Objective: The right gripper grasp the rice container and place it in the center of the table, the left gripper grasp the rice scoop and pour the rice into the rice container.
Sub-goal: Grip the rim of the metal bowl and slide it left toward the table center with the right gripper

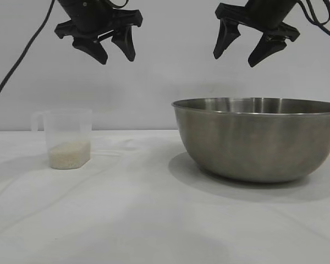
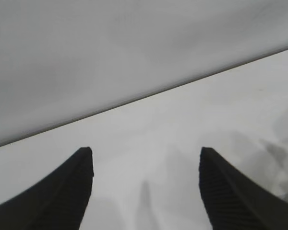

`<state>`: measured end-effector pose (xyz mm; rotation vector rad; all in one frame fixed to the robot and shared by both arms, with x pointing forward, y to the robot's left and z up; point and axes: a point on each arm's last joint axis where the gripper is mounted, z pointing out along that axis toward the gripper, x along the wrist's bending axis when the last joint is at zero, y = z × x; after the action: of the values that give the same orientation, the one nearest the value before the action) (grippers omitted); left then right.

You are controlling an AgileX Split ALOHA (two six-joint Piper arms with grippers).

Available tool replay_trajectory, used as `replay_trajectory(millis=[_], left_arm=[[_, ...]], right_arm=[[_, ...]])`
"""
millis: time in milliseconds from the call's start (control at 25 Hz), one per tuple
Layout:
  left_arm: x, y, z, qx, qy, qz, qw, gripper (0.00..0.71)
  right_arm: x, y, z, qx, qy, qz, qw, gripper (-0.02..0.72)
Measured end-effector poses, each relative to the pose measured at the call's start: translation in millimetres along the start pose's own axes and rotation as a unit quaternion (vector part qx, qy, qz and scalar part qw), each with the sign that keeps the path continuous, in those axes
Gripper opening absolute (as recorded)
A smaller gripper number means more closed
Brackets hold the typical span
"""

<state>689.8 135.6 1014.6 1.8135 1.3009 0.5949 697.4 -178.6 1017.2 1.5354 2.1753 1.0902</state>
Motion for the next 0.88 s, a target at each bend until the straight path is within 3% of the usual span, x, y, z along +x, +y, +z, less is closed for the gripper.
replay_trajectory(millis=[600, 880], left_arm=[[0.0, 0.0, 0.0, 0.0, 0.0, 0.0, 1.0, 0.452], [-0.9, 5.6, -6.7, -0.006, -0.001, 0.001, 1.0, 0.452]], right_arm=[[0.3, -0.6, 0.0, 0.003, 0.002, 0.0, 1.0, 0.552], [4.3, -5.5, -3.7, 0.038, 0.018, -0.008, 0.999, 0.552]])
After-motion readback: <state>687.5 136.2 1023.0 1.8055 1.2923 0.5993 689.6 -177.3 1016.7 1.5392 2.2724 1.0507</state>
